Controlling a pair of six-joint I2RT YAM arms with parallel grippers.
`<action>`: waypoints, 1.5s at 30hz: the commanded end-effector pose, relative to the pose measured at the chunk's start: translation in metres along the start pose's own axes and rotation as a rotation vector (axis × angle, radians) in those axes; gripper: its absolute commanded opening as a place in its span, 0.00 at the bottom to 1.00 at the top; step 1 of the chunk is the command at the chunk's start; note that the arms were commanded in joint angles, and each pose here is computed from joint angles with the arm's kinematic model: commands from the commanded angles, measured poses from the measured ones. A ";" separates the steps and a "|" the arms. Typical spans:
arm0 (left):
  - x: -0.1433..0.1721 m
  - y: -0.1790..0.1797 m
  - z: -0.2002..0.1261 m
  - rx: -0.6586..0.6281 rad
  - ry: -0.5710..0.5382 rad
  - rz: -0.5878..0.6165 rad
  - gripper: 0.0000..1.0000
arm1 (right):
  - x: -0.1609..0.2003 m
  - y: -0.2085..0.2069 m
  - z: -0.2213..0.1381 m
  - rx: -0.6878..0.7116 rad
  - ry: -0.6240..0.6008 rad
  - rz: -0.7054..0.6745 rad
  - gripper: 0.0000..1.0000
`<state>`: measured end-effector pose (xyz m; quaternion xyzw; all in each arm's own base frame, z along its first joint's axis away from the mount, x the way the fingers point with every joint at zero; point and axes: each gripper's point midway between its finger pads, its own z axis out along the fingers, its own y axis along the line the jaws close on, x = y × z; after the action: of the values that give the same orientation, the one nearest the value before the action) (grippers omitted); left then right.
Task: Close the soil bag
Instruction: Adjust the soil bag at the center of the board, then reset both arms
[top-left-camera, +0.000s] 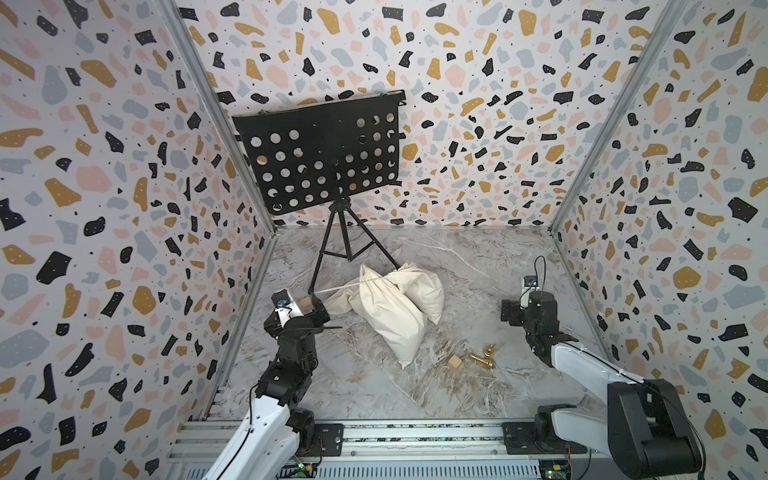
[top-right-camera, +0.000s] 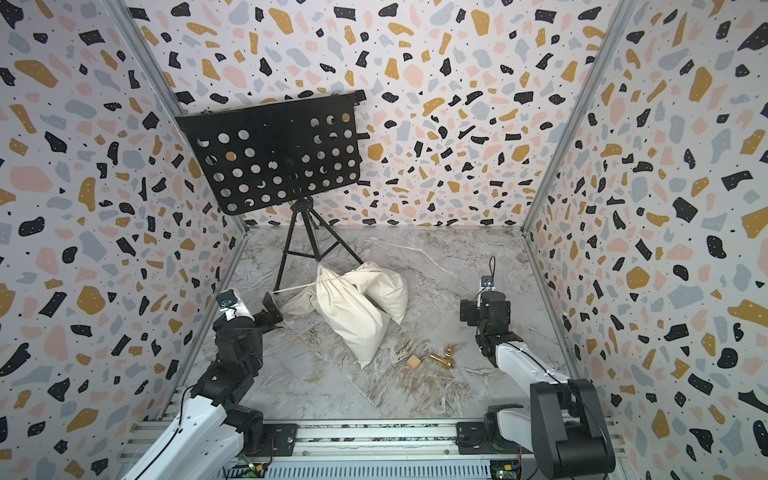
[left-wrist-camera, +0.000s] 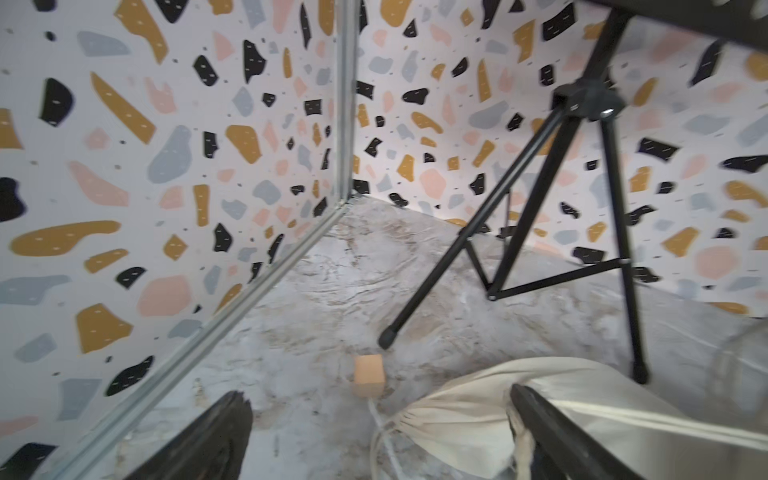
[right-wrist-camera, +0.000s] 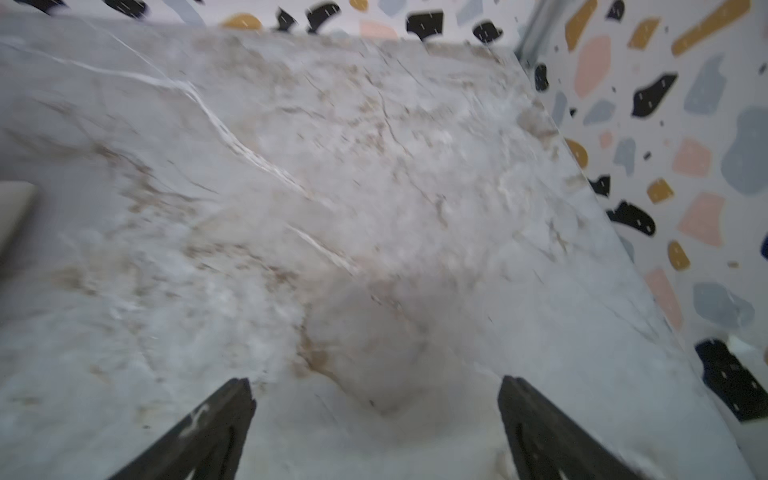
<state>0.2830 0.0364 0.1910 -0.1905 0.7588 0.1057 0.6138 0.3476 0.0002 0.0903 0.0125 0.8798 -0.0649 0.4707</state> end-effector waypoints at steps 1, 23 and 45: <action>0.008 0.017 0.019 -0.102 -0.032 0.082 1.00 | -0.058 -0.013 -0.004 0.067 -0.200 0.043 0.99; 0.057 -0.062 0.044 0.348 -0.021 0.208 1.00 | -0.009 -0.020 0.003 0.117 -0.346 -0.003 1.00; 0.058 -0.056 0.057 0.262 0.028 0.412 1.00 | -0.014 -0.010 0.031 0.063 -0.219 -0.038 1.00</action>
<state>0.3331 0.0163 0.1127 -0.0133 0.8225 0.1320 0.5530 0.3721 -0.0143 0.0751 0.0044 0.8277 -0.1038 0.5514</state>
